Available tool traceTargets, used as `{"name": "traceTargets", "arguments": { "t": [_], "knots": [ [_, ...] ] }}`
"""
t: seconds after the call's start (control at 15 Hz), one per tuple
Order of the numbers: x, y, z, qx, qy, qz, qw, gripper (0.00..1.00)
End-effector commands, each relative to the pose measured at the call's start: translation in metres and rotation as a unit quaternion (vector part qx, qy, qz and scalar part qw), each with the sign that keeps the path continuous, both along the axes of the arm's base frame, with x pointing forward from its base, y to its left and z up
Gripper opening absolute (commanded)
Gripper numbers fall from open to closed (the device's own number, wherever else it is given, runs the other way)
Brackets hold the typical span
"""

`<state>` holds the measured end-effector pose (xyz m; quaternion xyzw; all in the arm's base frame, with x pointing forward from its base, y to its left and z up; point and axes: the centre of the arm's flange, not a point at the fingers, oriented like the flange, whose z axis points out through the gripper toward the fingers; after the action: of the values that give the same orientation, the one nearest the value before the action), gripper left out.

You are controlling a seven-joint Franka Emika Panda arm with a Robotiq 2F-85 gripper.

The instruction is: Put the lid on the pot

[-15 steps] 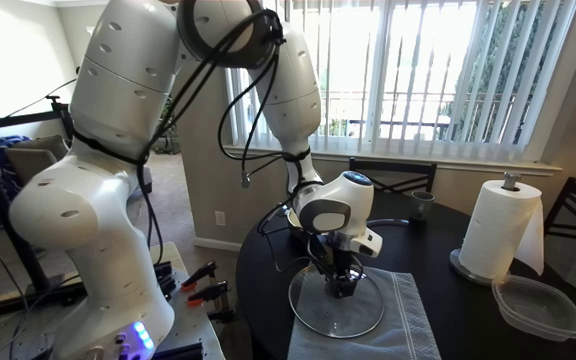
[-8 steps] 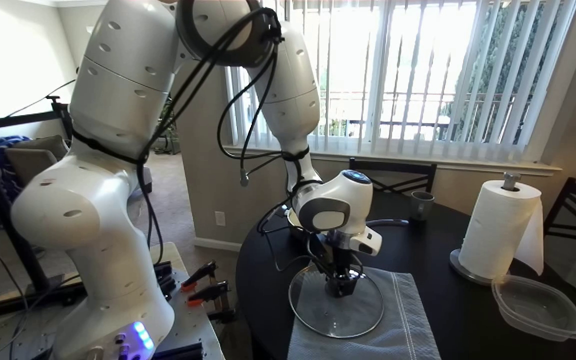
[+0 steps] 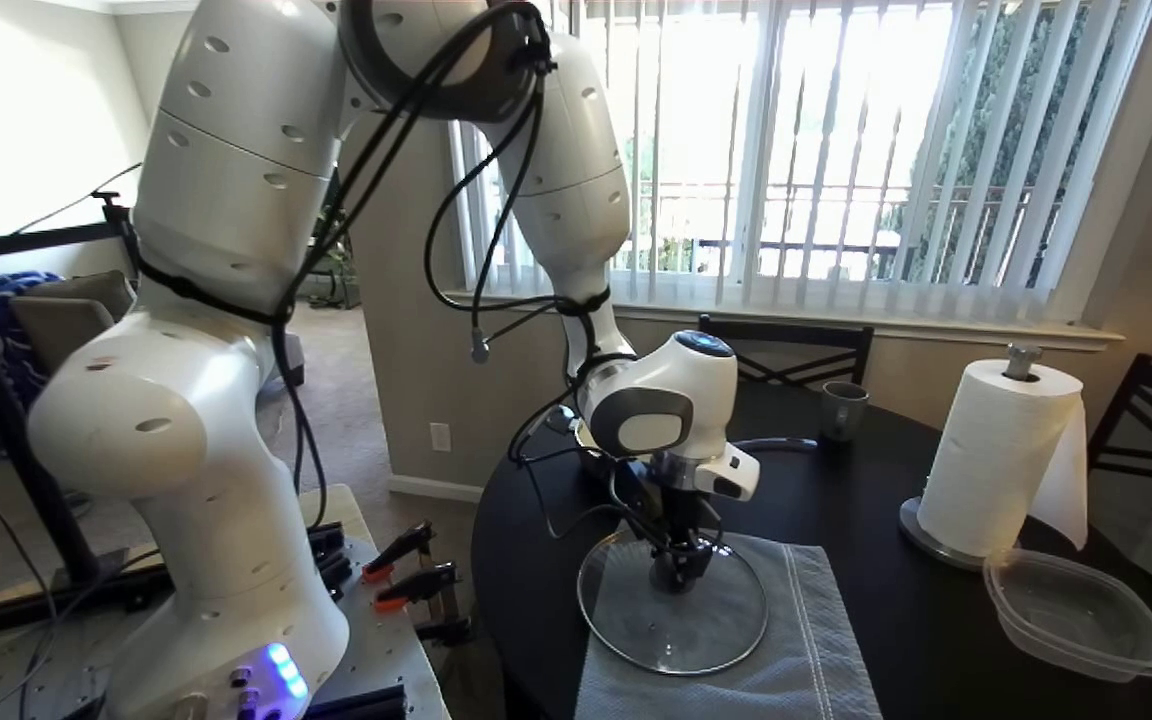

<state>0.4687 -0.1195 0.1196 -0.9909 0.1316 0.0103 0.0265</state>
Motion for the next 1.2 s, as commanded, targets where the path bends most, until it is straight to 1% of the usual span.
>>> {"name": "traceTargets", "arguments": {
  "t": [0.0, 0.4, 0.47, 0.53, 0.6, 0.8, 0.87, 1.13],
  "knots": [
    [-0.018, 0.01, 0.027, 0.001, -0.025, 0.006, 0.9997, 0.35],
    [-0.012, 0.009, 0.047, -0.007, -0.03, 0.011, 0.9995, 0.35],
    [-0.01, 0.008, 0.048, -0.01, -0.029, 0.009, 0.9995, 0.58],
    [-0.009, 0.007, 0.05, -0.012, -0.028, 0.008, 0.9995, 0.84],
    [-0.009, 0.005, 0.051, -0.013, -0.026, 0.008, 0.9996, 0.84],
    [-0.008, 0.0, 0.052, -0.014, -0.018, 0.006, 0.9997, 0.98],
    [-0.008, -0.004, 0.051, -0.012, -0.014, 0.005, 0.9998, 1.0],
    [-0.002, -0.009, 0.041, -0.005, 0.008, 0.004, 1.0, 1.0]
  ]
}}
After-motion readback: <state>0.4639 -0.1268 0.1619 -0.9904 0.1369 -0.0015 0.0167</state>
